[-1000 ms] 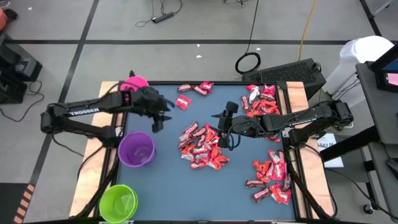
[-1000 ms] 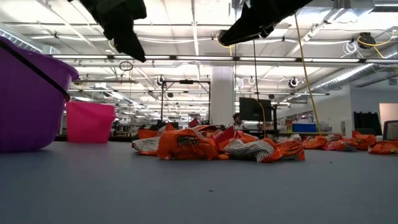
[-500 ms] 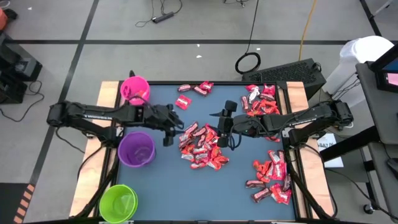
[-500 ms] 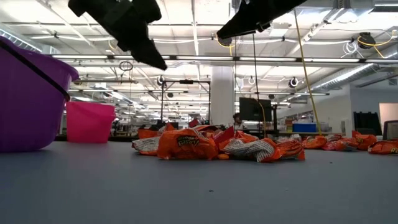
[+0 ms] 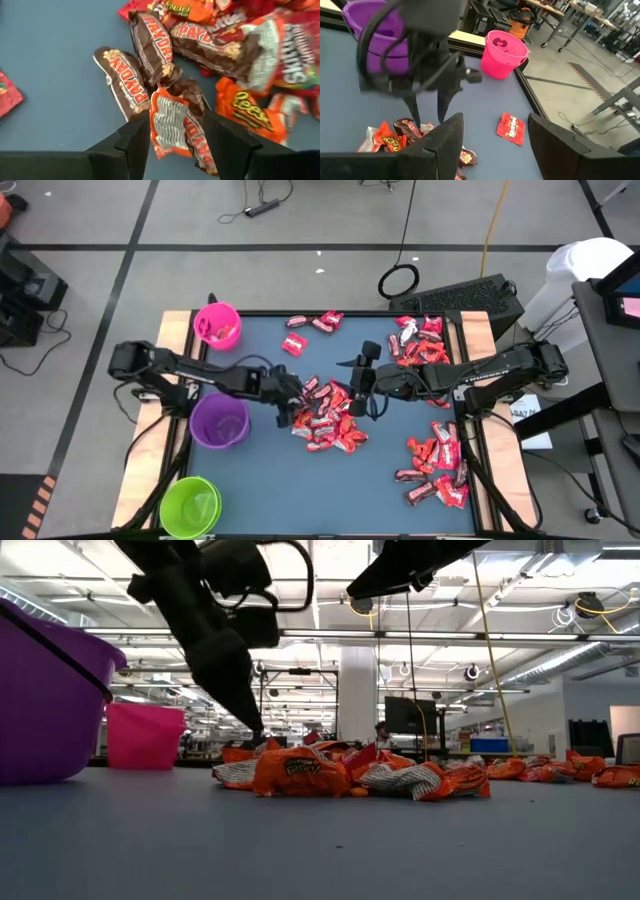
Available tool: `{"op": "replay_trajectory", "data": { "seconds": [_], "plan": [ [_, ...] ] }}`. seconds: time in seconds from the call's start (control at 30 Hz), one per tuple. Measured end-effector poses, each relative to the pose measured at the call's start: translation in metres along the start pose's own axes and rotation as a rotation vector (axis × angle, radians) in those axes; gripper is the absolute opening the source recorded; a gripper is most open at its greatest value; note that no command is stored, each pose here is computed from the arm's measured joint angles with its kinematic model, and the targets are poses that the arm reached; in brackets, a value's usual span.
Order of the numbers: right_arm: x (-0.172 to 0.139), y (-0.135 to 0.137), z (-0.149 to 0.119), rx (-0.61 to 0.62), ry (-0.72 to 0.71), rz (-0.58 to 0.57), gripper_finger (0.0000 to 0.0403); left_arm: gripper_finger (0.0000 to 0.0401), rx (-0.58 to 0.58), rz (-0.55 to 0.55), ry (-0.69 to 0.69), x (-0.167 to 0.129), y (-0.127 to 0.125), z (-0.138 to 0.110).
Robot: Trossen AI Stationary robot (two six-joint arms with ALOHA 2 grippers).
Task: Organize candy in baskets
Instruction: Put the orange chocolate into the pink bucket
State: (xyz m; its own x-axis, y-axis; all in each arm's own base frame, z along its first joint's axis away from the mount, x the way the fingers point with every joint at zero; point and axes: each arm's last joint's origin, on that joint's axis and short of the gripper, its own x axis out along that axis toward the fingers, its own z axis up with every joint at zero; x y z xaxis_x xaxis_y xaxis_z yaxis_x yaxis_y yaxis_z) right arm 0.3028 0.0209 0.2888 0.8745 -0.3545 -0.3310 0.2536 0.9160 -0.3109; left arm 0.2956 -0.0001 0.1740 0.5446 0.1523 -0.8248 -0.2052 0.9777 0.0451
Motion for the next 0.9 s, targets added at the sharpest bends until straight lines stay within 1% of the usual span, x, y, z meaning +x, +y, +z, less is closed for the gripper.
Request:
{"op": "replay_trajectory", "data": {
  "seconds": [0.07,0.13,0.17,0.27,0.33,0.47,0.53,0.73,0.83,0.9],
  "plan": [
    [0.000,0.000,0.001,0.020,-0.012,-0.002,0.0210,0.0187,-0.010,0.060,0.018,0.008,0.000,-0.003],
    [0.000,0.000,0.002,0.022,-0.015,-0.002,0.0210,0.0187,-0.005,0.082,0.019,0.014,-0.001,-0.004],
    [0.000,0.000,0.002,0.023,-0.017,-0.003,0.0210,0.0187,-0.002,0.078,0.017,0.016,-0.001,-0.003],
    [0.000,0.000,0.002,0.023,-0.017,-0.003,0.0210,0.0187,0.011,0.018,-0.009,0.020,-0.005,-0.001],
    [0.000,0.000,0.002,0.022,-0.017,-0.003,0.0210,0.0187,0.012,0.009,-0.013,0.020,-0.005,0.000],
    [0.000,0.000,0.002,0.021,-0.017,-0.003,0.0210,0.0187,0.012,0.009,-0.019,0.020,-0.005,0.001],
    [0.000,0.000,0.002,0.021,-0.017,-0.003,0.0210,0.0187,0.013,0.030,-0.016,0.020,-0.004,0.000],
    [0.000,0.000,0.002,0.023,-0.017,-0.003,0.0210,0.0186,0.044,0.053,0.040,0.028,-0.004,-0.006],
    [0.000,0.000,0.002,0.023,-0.017,-0.003,0.0210,0.0169,0.061,0.060,0.051,0.033,-0.004,-0.008],
    [0.000,0.000,0.002,0.023,-0.017,-0.003,0.0210,0.0143,0.065,0.062,0.043,0.033,-0.005,-0.007]
  ]
}}
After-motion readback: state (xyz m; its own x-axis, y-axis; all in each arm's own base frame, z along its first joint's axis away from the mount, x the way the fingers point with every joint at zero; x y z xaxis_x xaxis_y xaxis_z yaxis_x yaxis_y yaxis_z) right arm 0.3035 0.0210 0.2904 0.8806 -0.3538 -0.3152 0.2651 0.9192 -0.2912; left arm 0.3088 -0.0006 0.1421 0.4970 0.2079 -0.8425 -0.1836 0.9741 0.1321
